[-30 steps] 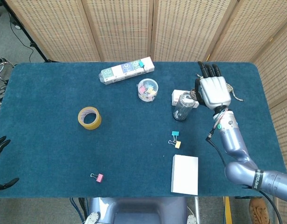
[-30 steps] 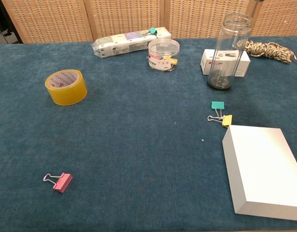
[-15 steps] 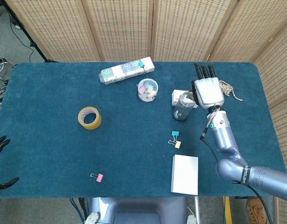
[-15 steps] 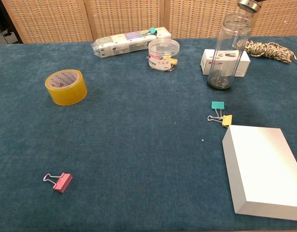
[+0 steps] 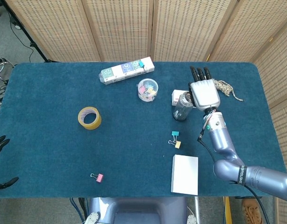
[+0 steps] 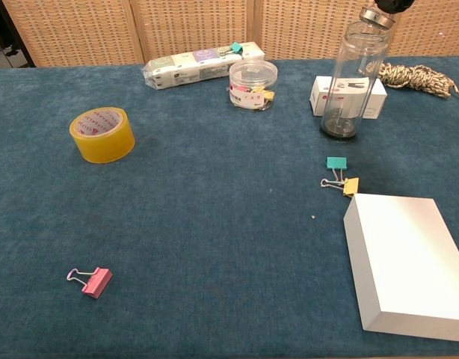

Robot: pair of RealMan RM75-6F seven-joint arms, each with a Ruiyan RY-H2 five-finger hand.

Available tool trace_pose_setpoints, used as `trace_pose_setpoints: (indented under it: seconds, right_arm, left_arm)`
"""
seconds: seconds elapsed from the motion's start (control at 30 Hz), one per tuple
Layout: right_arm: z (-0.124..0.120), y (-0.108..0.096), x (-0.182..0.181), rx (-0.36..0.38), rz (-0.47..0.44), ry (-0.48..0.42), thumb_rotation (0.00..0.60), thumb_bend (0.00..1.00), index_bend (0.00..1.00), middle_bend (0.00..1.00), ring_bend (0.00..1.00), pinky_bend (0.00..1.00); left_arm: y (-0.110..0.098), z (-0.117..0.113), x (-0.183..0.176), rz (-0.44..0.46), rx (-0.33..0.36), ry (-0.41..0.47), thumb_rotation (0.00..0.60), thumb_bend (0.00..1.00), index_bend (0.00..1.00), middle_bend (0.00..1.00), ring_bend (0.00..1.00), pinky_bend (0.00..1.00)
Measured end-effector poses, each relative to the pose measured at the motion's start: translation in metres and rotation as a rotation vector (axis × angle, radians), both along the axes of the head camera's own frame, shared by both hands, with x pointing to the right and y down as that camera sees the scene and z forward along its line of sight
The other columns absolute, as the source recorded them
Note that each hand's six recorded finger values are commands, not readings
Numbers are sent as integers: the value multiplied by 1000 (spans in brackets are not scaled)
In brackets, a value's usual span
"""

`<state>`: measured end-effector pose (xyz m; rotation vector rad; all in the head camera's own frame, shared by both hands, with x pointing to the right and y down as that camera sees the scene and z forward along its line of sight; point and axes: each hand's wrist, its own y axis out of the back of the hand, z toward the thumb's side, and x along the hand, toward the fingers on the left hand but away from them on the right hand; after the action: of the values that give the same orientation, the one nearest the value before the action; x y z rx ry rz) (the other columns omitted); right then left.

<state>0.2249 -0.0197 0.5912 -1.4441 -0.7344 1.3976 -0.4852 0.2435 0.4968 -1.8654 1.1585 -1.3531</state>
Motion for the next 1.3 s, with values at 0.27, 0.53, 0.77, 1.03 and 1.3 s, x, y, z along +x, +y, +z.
trace_pose_setpoints:
  seconds: [0.27, 0.53, 0.77, 1.03, 1.3]
  right_arm:
    - [5, 2, -3, -8, 1, 5, 600, 524, 678, 0, 0, 0]
    - [11, 2, -5, -12, -2, 21, 600, 523, 544, 0, 0, 0]
    - [11, 5, -7, -22, -9, 4, 600, 523, 334, 0, 0, 0]
    - [5, 6, -7, -17, -14, -3, 600, 523, 312, 0, 0, 0]
    - [-10, 8, 0, 6, -13, -30, 600, 523, 310, 0, 0, 0]
  left_arm:
    - [0, 0, 0, -1, 0, 1, 600, 27, 0, 0, 0, 0]
    - [0, 0, 0, 0, 0, 2, 600, 27, 0, 0, 0, 0]
    - [-1, -1, -2, -3, 2, 3, 600, 27, 0, 0, 0, 0]
    - [0, -3, -2, -4, 5, 6, 600, 26, 0, 0, 0, 0]
    - [0, -3, -3, -5, 5, 9, 600, 27, 0, 0, 0, 0]
